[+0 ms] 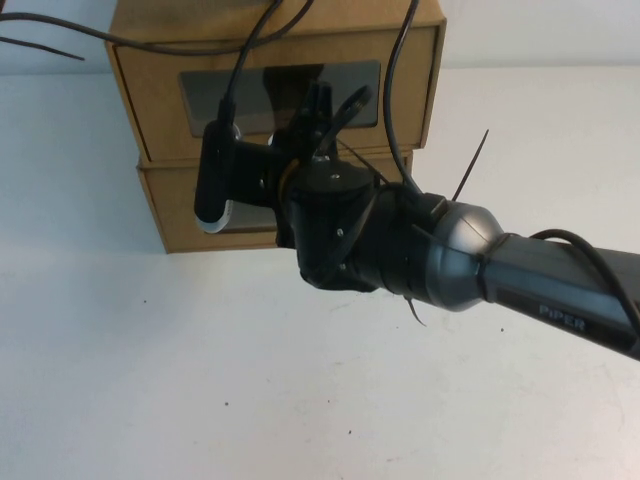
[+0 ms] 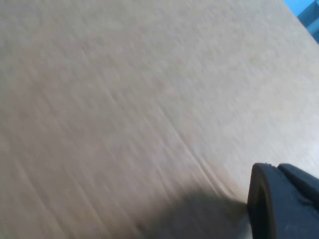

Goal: Open the shoe box
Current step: 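Pull the top drawer of the cardboard box fully open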

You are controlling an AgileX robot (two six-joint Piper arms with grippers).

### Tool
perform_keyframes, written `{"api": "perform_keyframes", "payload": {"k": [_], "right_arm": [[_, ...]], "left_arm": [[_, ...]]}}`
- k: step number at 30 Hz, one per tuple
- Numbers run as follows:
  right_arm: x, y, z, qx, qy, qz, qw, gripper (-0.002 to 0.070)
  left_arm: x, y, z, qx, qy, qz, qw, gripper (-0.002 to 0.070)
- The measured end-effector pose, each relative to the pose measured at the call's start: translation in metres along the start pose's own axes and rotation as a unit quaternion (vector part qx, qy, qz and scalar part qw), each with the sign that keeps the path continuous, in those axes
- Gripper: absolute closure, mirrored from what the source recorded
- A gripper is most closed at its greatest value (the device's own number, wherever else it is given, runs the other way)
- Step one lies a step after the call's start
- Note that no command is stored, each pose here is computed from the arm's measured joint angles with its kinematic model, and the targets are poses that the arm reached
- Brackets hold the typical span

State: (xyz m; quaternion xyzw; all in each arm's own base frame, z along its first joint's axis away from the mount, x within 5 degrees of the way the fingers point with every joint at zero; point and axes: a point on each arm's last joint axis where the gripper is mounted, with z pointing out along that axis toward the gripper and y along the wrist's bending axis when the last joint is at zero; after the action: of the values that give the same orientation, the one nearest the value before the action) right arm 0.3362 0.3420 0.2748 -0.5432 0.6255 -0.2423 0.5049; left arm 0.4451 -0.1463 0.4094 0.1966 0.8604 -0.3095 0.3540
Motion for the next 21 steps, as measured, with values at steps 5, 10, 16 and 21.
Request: {"api": "perform_keyframes", "payload": {"k": [5,10,16,21], "right_arm": [[-0.005,0.002,-0.012,-0.017,0.015,0.001,1.000,0.0672],[-0.008,0.005,-0.023,-0.032,0.035,0.009,0.999,0.0672],[-0.009,0.005,-0.027,-0.038,0.036,0.016,0.998,0.0672],[-0.008,0.003,-0.025,-0.040,0.028,0.022,0.999,0.0672]], "left_arm": [[0.000,0.000,0.000,0.000,0.000,-0.001,1.000,0.0680],[0.000,0.000,0.000,0.000,0.000,-0.001,1.000,0.0680],[-0.001,-0.002,-0.002,0.000,-0.002,0.000,1.000,0.0680],[-0.005,-0.015,-0.029,-0.026,-0.013,0.012,1.000,0.0680]]}}
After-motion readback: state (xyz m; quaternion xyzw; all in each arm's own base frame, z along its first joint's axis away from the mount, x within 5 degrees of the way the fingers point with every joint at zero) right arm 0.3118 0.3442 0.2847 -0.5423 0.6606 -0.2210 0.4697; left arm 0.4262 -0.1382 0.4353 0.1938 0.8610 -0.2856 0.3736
